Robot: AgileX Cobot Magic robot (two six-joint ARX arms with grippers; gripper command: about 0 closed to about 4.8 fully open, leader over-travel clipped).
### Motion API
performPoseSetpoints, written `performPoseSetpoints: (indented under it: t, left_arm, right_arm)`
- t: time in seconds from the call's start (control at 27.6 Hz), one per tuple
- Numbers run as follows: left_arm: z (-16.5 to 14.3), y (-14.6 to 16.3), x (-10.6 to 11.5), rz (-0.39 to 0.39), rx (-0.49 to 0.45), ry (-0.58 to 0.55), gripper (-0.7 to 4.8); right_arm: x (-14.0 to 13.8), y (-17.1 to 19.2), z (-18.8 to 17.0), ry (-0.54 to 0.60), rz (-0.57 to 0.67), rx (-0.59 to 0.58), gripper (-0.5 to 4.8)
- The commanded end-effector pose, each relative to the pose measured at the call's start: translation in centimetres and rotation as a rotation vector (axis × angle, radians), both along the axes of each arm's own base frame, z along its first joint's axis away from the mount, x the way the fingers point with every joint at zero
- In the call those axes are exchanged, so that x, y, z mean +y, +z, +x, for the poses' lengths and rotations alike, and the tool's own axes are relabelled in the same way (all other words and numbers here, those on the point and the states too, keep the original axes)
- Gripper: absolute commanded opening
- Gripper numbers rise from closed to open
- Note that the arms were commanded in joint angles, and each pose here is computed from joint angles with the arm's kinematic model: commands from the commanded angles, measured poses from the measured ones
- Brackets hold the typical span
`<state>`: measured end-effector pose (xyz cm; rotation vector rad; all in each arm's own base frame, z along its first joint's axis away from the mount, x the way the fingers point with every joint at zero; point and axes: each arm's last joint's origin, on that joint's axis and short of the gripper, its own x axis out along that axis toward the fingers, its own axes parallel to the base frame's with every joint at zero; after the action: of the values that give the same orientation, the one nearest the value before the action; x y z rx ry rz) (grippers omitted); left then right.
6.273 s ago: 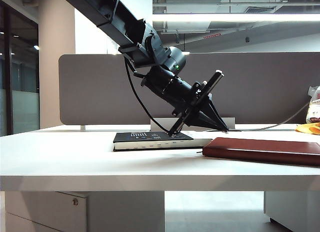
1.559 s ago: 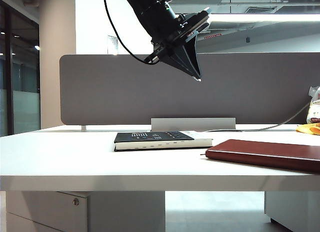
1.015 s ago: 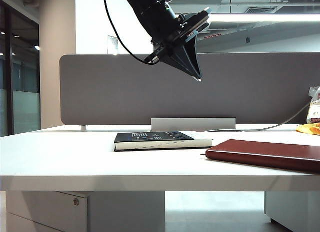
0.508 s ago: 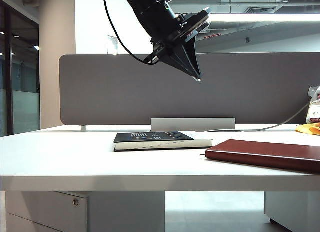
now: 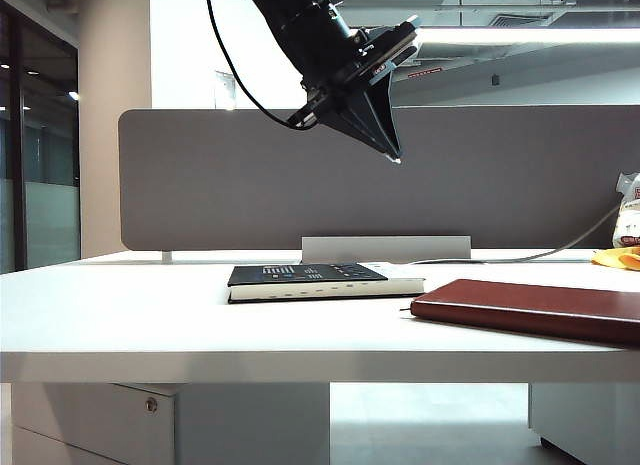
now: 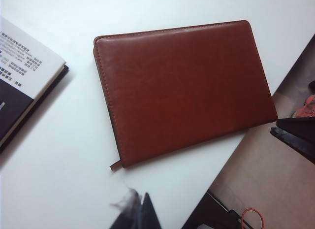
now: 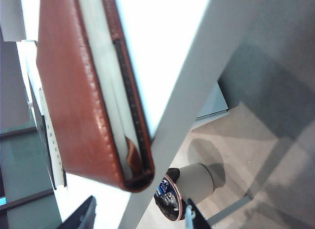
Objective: Pick up the red book and place it on top of the black book.
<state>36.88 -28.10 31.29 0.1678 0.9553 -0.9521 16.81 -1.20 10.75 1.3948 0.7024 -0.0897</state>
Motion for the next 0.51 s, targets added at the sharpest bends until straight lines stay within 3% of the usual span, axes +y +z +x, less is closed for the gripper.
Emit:
performPoseSetpoints:
  t: [0.04,0.29,0.51]
  left_arm:
    - [-0.1,0.4,0.1,-0.006,-0.01,-0.002,-0.06]
    - [-0.1,0.4,0.1,-0.006,-0.008,0.0,-0.06]
    - [-0.1,0.4,0.1,-0.006,-0.008,0.0,-0.06]
  right_arm:
    - [-0.1,0.3,0.5,0.003,-0.009,-0.045,2.31]
    - [-0.2,-0.1,1.2,0.001,-0.008,-0.033,2.3]
    - [1.1,0.1,3.1,0.067,0.007,-0.052,2.3]
